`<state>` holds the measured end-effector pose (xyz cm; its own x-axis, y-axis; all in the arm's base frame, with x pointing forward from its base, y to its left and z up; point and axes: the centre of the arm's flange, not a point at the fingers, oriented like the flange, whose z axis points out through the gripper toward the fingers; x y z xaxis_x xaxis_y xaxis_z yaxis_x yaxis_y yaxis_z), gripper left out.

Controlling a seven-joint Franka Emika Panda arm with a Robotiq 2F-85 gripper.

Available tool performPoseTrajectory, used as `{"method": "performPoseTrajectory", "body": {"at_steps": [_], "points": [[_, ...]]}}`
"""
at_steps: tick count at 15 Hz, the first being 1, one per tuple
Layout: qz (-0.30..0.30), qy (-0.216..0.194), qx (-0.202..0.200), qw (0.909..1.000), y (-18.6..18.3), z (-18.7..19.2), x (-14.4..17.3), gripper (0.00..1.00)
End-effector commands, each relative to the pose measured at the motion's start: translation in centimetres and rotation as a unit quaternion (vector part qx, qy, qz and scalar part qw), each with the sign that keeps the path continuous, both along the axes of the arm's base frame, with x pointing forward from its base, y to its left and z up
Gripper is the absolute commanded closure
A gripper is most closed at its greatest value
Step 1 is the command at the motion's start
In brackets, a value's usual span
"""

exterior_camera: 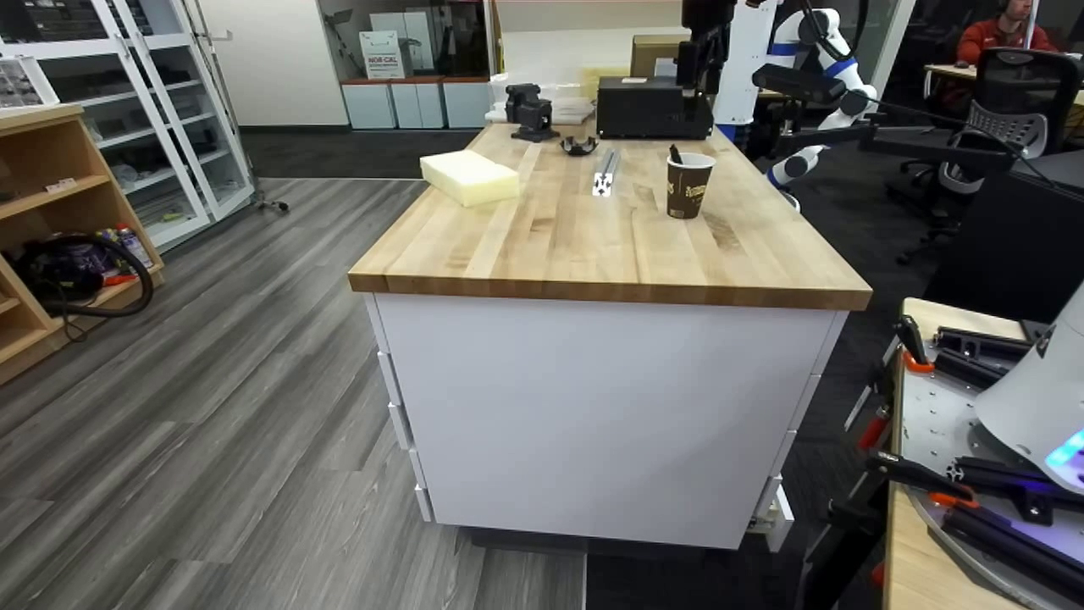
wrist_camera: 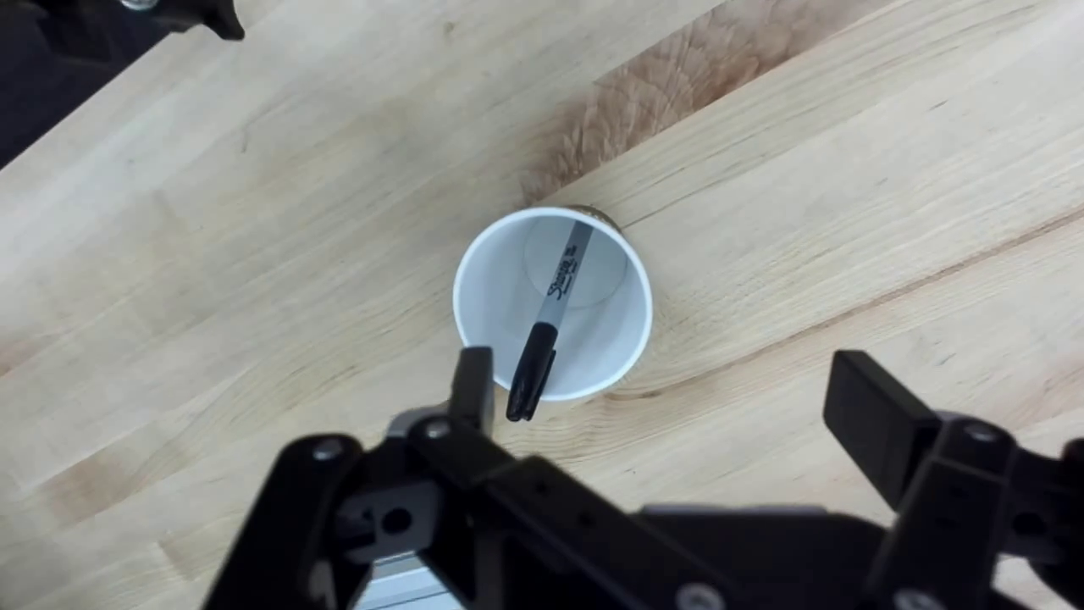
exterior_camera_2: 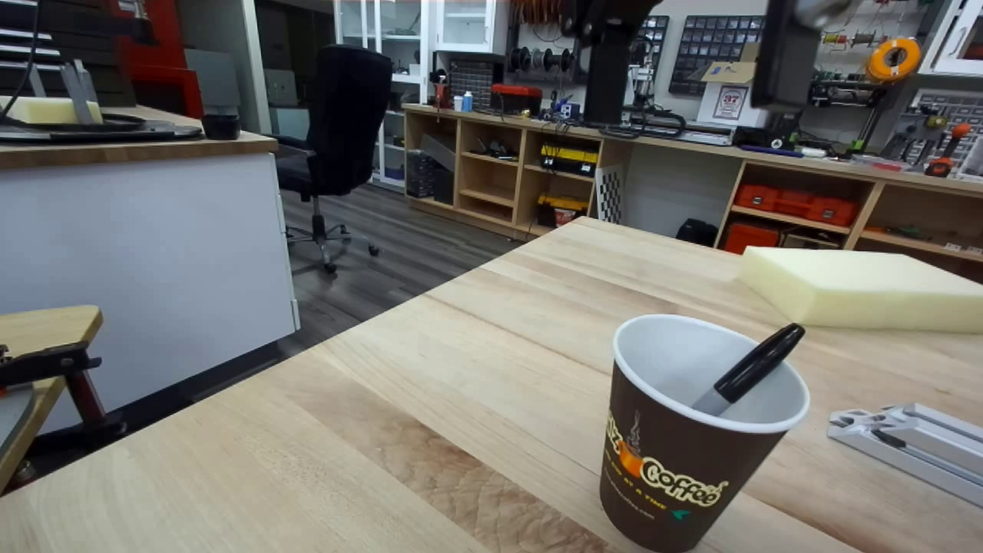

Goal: Take the pen out of the brown coffee cup

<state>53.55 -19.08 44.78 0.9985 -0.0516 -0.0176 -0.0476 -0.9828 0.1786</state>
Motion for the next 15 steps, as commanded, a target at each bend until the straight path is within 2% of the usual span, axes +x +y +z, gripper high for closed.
{"method": "performPoseTrajectory", "body": {"at_steps": [1, 9, 15], "points": [[0.015, -0.014, -0.003, 0.9998, 0.1, -1.6, 1.0, 0.00], [0.027, -0.009, -0.009, 0.9996, -3.9, -6.0, 1.6, 0.00], [0.052, -0.013, -0.010, 0.9985, -6.3, -7.0, 2.2, 0.00]]}}
